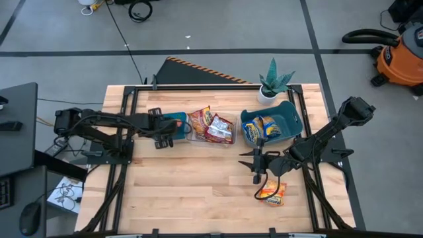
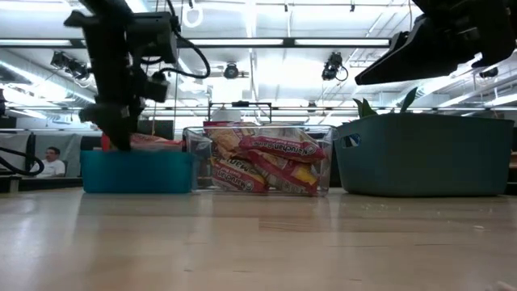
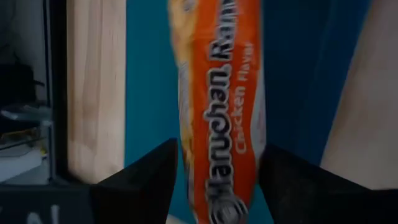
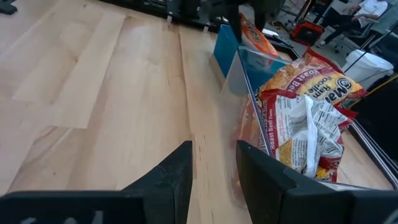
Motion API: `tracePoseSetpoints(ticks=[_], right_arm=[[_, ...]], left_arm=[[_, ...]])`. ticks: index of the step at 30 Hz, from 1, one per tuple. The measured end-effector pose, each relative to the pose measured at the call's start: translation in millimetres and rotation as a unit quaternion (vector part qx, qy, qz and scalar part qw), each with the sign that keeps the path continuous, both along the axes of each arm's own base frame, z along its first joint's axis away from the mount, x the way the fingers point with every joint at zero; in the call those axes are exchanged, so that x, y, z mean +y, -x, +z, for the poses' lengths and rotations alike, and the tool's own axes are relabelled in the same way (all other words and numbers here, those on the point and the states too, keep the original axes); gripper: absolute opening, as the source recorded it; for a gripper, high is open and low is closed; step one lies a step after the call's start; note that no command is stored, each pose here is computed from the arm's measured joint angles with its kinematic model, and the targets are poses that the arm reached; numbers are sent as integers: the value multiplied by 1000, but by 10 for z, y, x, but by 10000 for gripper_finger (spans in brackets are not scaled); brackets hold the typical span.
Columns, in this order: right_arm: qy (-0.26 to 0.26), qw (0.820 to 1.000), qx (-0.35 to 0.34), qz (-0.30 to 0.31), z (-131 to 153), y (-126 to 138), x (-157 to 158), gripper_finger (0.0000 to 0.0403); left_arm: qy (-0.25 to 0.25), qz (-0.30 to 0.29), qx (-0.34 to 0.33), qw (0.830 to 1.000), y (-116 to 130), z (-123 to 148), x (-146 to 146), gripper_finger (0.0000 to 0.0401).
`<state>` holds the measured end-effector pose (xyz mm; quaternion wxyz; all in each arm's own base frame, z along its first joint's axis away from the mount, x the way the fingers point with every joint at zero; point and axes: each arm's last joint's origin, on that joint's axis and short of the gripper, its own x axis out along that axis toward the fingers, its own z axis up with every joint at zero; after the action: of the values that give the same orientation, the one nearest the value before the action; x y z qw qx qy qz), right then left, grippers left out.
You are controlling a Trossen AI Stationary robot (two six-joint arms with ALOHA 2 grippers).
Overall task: Sort Maruchan noodles
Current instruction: Put the orange noodle pack into the left blue bin
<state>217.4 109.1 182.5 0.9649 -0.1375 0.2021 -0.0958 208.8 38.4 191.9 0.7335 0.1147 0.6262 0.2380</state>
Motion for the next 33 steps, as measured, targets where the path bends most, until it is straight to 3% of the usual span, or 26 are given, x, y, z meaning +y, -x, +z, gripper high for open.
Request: tracePoseSetpoints(ticks=[3,8,13,15,18,21,25,27,29,33], right_arm=[[-1,1000,0,0,1,-1,-1,129],[-1,1000,0,1,1,-1,-1,129],[-7,1000,1,9,0,-1,8,129],[-12,1000,4,18,-3,3,20,129],[-8,999,18,37,-20,15,37,129],[3,998,18,53,14,4,64,129],[-5,998,-7,56,215,-122,75,126],[-30,996,4,81,282,-174,77,125],[-53,992,35,106,285,-198,76,124],[-106,987,80,93,275,-213,62,124]], left_arm=[[17,-3,-6,1000,-42,146,-5,213],[116,-16,-64,991,-84,336,-59,213],[114,28,-47,992,-9,255,-58,213],[132,30,-80,988,-62,255,-104,212],[148,-7,-180,972,-159,402,-253,207],[123,-83,-282,948,-309,572,-429,198],[123,-118,-387,906,-447,731,-643,189],[137,-125,-403,896,-510,715,-753,188],[146,-140,-377,904,-483,644,-853,188],[156,-160,-364,904,-505,579,-1005,187]])
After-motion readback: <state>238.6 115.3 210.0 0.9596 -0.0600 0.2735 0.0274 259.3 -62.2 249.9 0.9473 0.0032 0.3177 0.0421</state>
